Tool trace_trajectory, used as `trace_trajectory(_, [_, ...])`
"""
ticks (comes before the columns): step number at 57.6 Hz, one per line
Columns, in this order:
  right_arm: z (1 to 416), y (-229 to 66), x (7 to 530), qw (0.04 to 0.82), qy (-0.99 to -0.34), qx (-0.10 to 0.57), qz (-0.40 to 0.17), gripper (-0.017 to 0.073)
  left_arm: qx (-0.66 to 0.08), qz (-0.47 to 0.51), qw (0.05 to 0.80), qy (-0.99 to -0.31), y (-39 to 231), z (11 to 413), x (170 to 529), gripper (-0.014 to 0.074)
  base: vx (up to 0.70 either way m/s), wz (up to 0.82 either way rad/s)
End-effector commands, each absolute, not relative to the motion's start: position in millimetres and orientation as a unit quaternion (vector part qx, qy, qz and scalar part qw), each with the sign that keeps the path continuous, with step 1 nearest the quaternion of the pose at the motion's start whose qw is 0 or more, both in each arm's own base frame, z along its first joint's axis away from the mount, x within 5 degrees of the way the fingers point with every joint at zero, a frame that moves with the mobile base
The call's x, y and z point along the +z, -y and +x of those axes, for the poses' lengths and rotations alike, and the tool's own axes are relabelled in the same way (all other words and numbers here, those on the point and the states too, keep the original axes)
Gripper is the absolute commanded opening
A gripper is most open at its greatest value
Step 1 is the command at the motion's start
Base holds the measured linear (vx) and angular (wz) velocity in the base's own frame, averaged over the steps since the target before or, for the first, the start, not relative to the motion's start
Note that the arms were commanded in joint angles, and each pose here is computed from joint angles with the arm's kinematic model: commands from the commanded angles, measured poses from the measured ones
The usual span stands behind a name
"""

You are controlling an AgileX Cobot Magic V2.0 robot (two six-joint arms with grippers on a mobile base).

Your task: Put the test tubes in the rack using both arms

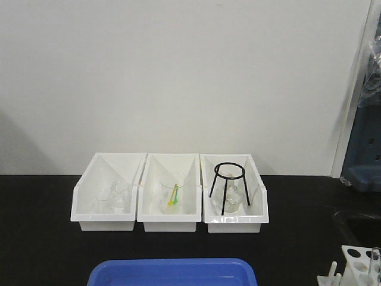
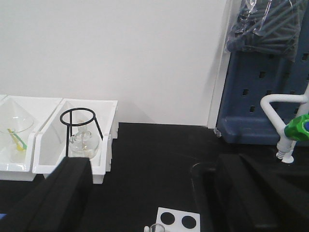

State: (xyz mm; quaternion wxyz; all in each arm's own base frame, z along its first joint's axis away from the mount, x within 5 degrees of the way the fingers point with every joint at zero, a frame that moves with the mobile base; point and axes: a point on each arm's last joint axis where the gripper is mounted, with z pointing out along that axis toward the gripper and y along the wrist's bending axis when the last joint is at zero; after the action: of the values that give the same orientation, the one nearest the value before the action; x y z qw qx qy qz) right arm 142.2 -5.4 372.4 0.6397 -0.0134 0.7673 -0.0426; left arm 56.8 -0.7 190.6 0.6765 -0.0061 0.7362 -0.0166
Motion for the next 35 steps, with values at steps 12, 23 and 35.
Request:
trace_trajectory(12, [141.4,5.2,389.2,0.68,-0.732,-0.046,-0.016,0.0571,-0.022,-0.007,0.719,-0.694,1.0,54.5,207.5,-0.0006,0.0,0.0])
trace_trajectory(23, [141.4,5.2,389.2,0.68,-0.732,-0.046,-0.016,0.0571,-0.022,-0.007,0.719,-0.694,1.0,54.5,207.5,-0.0006,0.0,0.0])
trace_trajectory(35, [141.4,6.3,390.0,0.681,-0.728,-0.072,-0.034,0.056,-0.022,-0.007,0.719,-0.694,1.0,54.5,207.5,-0.0006,0.0,0.0])
